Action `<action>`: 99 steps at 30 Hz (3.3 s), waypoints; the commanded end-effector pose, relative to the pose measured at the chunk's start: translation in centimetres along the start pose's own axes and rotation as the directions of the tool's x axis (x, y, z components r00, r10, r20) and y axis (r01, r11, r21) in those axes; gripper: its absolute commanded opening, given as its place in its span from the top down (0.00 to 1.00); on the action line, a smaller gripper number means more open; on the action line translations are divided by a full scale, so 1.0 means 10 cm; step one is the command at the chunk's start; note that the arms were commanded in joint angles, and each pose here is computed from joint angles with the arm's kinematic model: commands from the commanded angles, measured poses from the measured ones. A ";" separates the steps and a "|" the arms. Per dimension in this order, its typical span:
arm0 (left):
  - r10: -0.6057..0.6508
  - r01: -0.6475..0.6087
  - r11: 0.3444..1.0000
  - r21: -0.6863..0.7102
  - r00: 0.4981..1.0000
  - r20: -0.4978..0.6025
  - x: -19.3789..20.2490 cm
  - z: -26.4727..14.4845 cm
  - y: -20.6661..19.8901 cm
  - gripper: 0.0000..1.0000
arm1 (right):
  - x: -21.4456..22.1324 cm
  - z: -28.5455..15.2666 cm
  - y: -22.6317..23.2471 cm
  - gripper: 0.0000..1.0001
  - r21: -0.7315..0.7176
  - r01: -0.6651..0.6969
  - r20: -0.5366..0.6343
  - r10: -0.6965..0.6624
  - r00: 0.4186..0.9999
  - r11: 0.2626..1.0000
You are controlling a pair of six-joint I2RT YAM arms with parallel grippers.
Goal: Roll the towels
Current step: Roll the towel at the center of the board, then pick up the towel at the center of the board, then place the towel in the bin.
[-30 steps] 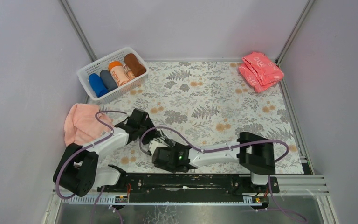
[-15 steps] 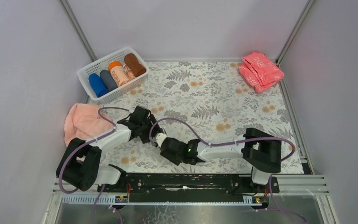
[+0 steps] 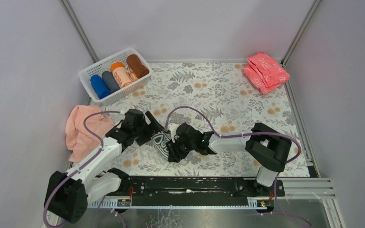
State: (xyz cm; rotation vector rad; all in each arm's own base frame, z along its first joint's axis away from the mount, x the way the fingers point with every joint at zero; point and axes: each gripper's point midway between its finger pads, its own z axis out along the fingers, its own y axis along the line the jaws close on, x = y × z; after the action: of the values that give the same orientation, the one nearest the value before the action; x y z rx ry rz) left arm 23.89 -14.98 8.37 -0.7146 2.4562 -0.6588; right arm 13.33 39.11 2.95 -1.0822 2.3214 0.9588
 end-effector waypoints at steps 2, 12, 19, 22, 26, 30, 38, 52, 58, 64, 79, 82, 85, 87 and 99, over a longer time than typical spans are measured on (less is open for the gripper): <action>-0.100 0.100 0.995 -0.009 0.994 -0.038 0.22 -0.10 0.21 0.10 | 0.39 0.09 0.11 0.65 -0.084 -0.143 -0.152 0.129 0.980 0.986; -0.184 0.189 0.981 0.039 0.977 -0.112 0.53 -0.02 0.31 0.09 | 0.41 0.18 0.07 0.65 -0.092 -0.257 -0.147 0.242 0.959 0.962; -0.194 0.200 0.979 0.030 0.970 -0.143 0.61 0.16 0.34 0.17 | 0.43 0.24 0.11 0.65 -0.156 -0.354 -0.145 0.333 0.932 0.922; -0.190 0.195 0.981 0.021 0.972 -0.142 0.63 0.22 0.36 0.23 | 0.43 0.26 0.09 0.65 -0.183 -0.400 -0.138 0.379 0.915 0.898; -0.180 0.183 0.983 0.009 0.972 -0.151 0.68 0.28 0.38 0.29 | 0.45 0.27 0.06 0.65 -0.194 -0.430 -0.141 0.409 0.901 0.881; -0.175 0.175 0.984 -0.011 0.970 -0.169 0.76 0.35 0.42 0.29 | 0.45 0.27 0.05 0.65 -0.227 -0.478 -0.143 0.457 0.878 0.848; -0.153 0.145 0.988 -0.060 0.973 -0.170 0.84 0.46 0.53 0.41 | 0.37 0.26 0.03 0.64 -0.280 -0.531 -0.130 0.516 0.847 0.800; -0.029 0.019 0.991 -0.131 0.996 -0.079 0.22 0.45 0.36 0.65 | 0.13 -0.33 -0.18 0.20 -0.108 -0.366 -0.033 0.365 0.930 0.924; 0.010 -0.014 0.997 -0.076 0.999 -0.050 -0.28 0.36 0.06 0.65 | -0.01 -0.95 -0.57 0.08 0.159 -0.220 0.074 0.210 0.975 0.963; 0.011 -0.011 1.000 0.028 1.000 0.013 -1.01 0.12 -0.27 0.65 | -0.06 -1.45 -0.91 0.00 0.397 -0.107 0.140 0.055 0.989 0.912; -0.037 0.014 0.995 0.099 0.970 0.242 -3.24 -0.11 -0.24 0.65 | 0.11 -1.31 -1.12 0.01 0.427 -0.043 0.123 -0.012 0.992 0.903; -0.062 0.035 0.993 0.109 0.964 0.257 -3.54 -0.01 -0.06 0.65 | 0.14 -1.23 -1.12 0.01 0.408 -0.032 0.108 -0.013 0.994 0.912; -0.065 0.026 0.991 0.133 0.952 0.298 -3.82 0.04 0.02 0.66 | 0.18 -1.16 -1.13 0.01 0.399 -0.023 0.087 -0.012 0.996 0.917; -0.054 0.016 0.993 0.119 0.946 0.319 -3.96 0.10 0.12 0.66 | 0.19 -1.13 -1.14 0.01 0.394 -0.020 0.075 -0.010 0.997 0.919; -0.053 0.043 0.998 0.039 0.952 0.303 -4.29 0.52 0.86 0.62 | 0.23 -1.09 -1.19 0.01 0.404 -0.020 0.052 -0.002 0.999 0.914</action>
State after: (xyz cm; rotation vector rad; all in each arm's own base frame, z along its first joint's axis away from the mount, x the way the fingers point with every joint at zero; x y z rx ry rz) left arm 54.06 11.39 14.14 -0.8804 2.1866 -0.6963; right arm 19.32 23.74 3.19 -0.8717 2.3897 0.4423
